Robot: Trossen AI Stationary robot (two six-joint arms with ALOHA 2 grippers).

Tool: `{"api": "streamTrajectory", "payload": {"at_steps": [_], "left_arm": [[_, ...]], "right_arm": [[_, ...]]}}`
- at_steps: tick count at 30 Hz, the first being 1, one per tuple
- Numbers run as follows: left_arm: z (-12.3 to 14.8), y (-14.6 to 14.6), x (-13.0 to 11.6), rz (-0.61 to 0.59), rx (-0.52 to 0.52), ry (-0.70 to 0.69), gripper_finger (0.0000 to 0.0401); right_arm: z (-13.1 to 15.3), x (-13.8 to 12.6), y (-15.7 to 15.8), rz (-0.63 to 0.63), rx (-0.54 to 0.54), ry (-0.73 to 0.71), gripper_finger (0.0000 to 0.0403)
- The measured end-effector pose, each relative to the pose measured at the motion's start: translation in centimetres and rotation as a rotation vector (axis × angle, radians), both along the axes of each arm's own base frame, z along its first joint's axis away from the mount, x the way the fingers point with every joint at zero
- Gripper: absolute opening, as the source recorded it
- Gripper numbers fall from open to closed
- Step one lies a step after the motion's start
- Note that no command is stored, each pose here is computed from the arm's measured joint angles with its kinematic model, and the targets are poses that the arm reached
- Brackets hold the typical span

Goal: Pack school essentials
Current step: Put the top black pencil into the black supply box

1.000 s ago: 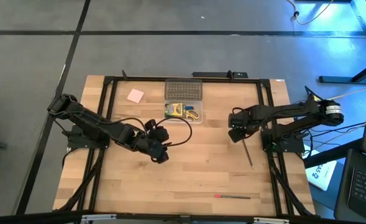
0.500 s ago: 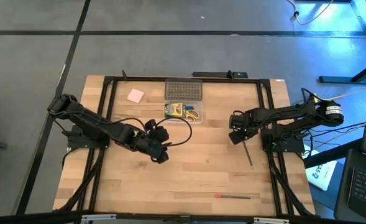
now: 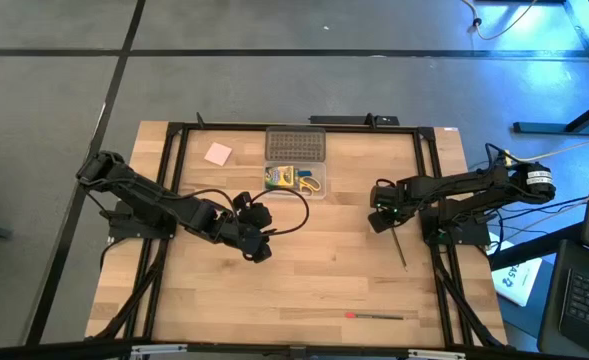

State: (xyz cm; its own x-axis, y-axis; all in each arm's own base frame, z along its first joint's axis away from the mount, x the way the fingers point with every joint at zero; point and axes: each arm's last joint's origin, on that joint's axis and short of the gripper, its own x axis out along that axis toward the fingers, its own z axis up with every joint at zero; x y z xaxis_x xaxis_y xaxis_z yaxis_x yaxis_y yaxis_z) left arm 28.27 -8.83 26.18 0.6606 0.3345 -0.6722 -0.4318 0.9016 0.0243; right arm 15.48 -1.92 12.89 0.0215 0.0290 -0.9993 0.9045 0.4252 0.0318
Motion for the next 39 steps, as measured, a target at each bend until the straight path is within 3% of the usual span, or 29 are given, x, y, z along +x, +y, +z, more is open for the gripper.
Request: {"api": "streamTrajectory", "payload": {"at_steps": [18, 26, 39], "left_arm": [[0.0, 0.0, 0.0, 0.000, 0.000, 0.000, 0.0170], [0.0, 0.0, 0.0, 0.000, 0.001, 0.001, 0.0170], [0.0, 0.0, 0.0, 0.001, 0.000, 0.000, 0.0170]], "right_arm": [[-0.1, 0.0, 0.0, 0.042, -0.013, -0.004, 0.0040], [1.0, 1.1, -0.3, 0.078, -0.054, -0.024, 0.0041], [8.0, 5.9, -1.1, 0.262, -0.185, -0.278, 0.0041]]}}
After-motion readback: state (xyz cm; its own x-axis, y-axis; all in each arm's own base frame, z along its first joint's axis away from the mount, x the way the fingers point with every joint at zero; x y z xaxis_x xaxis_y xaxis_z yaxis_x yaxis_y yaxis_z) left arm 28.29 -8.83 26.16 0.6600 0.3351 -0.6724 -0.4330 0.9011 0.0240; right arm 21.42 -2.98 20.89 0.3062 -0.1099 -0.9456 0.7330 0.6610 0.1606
